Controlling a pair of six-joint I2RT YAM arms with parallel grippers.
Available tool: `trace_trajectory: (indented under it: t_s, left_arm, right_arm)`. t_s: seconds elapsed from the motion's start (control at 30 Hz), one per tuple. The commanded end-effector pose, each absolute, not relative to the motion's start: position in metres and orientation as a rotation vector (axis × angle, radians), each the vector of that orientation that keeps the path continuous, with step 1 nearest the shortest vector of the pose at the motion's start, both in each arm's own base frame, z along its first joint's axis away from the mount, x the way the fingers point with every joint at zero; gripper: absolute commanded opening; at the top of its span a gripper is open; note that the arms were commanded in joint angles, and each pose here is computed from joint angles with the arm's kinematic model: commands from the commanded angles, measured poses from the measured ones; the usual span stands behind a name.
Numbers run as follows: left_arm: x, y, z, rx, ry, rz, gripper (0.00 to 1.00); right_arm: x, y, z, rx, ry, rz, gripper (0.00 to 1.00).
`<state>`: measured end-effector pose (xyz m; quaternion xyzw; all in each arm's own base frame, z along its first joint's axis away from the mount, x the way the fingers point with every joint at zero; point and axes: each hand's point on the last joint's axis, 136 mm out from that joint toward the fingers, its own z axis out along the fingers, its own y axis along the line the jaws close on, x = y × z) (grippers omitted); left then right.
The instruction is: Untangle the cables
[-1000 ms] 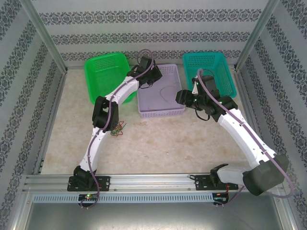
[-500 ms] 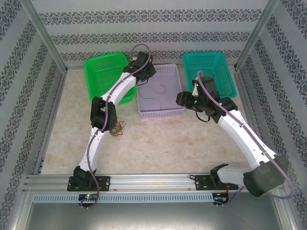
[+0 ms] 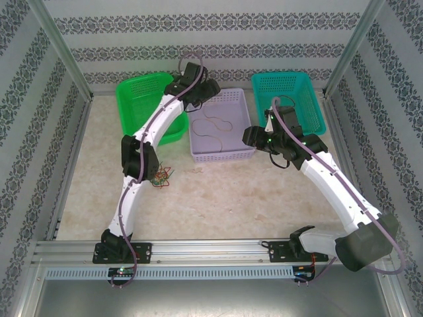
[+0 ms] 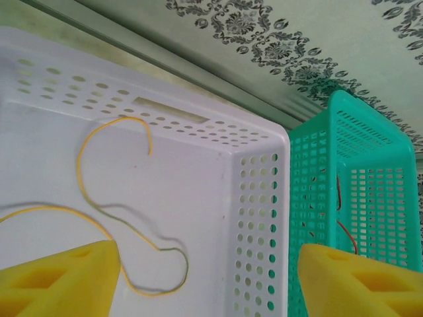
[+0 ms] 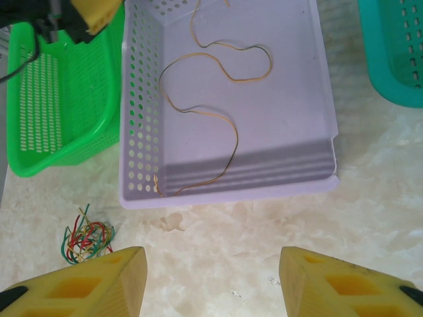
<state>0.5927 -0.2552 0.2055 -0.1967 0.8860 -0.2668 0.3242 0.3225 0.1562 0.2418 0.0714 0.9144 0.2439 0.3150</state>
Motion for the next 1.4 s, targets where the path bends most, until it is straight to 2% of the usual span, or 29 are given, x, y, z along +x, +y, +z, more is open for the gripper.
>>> trace_trajectory:
  t_s: [0.0,0.13,0.27,0.37,0.5,0.57,0.67,0.83,1.07,1.17,1.27,1.33,1.37]
  left_arm:
    - [0.554,-0.213,0.263,-0.56,2.312,-0.582,0.71]
    - [0.502,-0.16,0.263,-0.722,2.377,-0.458,0.67]
    - [0.417,-0.109,0.218,-0.822,2.554,-0.225,0.63]
    - [0.342,-0.075,0.178,-0.879,2.674,-0.04,0.65]
    - [0.274,-0.059,0.138,-0.955,2.809,-0.052,0.67]
    - [0.27,-0.071,0.123,-0.889,2.857,-0.179,0.67]
    - [0.291,-0.088,0.113,-0.745,2.839,-0.317,0.68]
    - [0.301,-0.08,0.092,-0.626,2.935,-0.188,0.65]
    - [0.31,-0.092,0.055,-0.553,2.948,-0.28,0.62]
    - [0.304,-0.092,0.04,-0.555,2.984,-0.272,0.39]
    - [0.297,-0.103,0.035,-0.562,2.963,-0.387,0.12]
    - [0.292,-0.114,0.038,-0.573,2.942,-0.49,0.0]
    - [0.29,-0.121,0.04,-0.572,2.932,-0.546,0.0]
  right_arm:
    - [0.322,0.151,0.246,0.173,2.378,0.615,0.55]
    - [0.318,0.164,0.247,0.02,2.339,0.582,0.54]
    - [0.298,0.204,0.236,-0.273,2.313,0.585,0.54]
    - [0.273,0.241,0.217,-0.489,2.329,0.628,0.54]
    - [0.239,0.286,0.197,-0.667,2.365,0.769,0.55]
    - [0.225,0.31,0.189,-0.709,2.384,0.887,0.54]
    - [0.219,0.336,0.176,-0.676,2.45,1.025,0.52]
    - [0.224,0.359,0.165,-0.543,2.507,1.183,0.51]
    - [0.227,0.359,0.154,-0.398,2.538,1.224,0.51]
    - [0.23,0.357,0.15,-0.321,2.55,1.244,0.5]
    - [0.235,0.353,0.147,-0.226,2.56,1.27,0.48]
    - [0.24,0.349,0.146,-0.156,2.568,1.286,0.47]
    - [0.242,0.348,0.146,-0.124,2.57,1.292,0.46]
